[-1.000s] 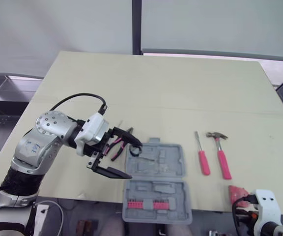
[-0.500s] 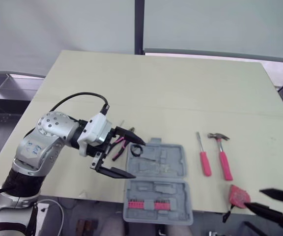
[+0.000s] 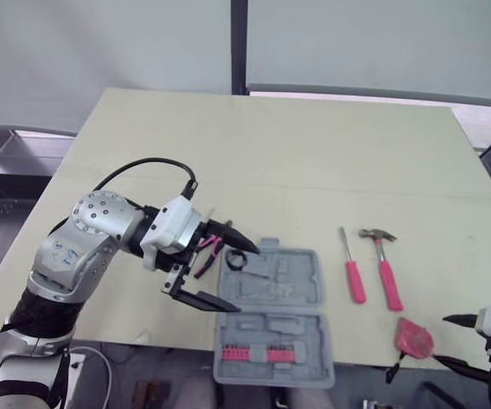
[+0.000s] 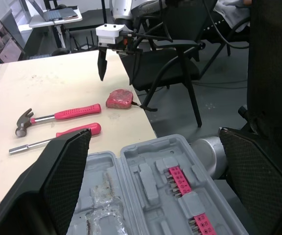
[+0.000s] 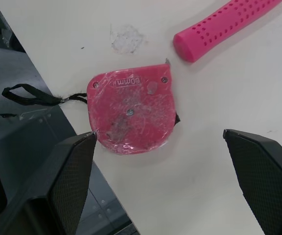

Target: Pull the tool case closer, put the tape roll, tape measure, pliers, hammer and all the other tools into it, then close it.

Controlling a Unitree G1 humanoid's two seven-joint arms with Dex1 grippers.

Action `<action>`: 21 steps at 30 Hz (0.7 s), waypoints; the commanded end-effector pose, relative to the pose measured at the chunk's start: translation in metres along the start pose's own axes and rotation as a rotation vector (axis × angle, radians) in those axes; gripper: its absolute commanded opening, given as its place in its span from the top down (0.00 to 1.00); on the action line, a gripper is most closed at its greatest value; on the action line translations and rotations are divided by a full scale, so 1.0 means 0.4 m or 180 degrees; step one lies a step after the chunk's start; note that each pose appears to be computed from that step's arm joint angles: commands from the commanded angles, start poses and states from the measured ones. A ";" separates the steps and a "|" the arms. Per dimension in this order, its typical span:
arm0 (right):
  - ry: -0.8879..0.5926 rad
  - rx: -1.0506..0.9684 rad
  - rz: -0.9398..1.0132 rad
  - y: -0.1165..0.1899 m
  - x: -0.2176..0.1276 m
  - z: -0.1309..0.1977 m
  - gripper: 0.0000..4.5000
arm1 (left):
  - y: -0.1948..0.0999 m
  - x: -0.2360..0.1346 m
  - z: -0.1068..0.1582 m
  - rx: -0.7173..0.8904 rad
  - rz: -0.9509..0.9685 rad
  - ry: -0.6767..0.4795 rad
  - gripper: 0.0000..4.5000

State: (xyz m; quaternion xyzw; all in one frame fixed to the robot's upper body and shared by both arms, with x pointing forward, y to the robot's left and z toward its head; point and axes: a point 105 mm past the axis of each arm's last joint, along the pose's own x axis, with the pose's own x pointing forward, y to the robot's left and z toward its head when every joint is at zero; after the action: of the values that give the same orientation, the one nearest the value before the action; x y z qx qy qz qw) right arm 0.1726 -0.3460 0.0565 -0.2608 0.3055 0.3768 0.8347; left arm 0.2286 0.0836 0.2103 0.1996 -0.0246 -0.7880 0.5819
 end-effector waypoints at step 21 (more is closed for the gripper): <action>-0.0137 0.0011 0.0091 0.031 0.057 0.006 0.02 | 0.013 -0.006 -0.002 0.0264 0.0000 0.0123 0.00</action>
State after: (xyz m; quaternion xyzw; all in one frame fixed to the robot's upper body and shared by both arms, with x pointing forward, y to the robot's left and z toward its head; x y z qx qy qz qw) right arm 0.1737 -0.3282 0.0365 -0.2462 0.3026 0.3996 0.8295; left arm 0.2353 0.0846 0.2087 0.2279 -0.0379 -0.7828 0.5778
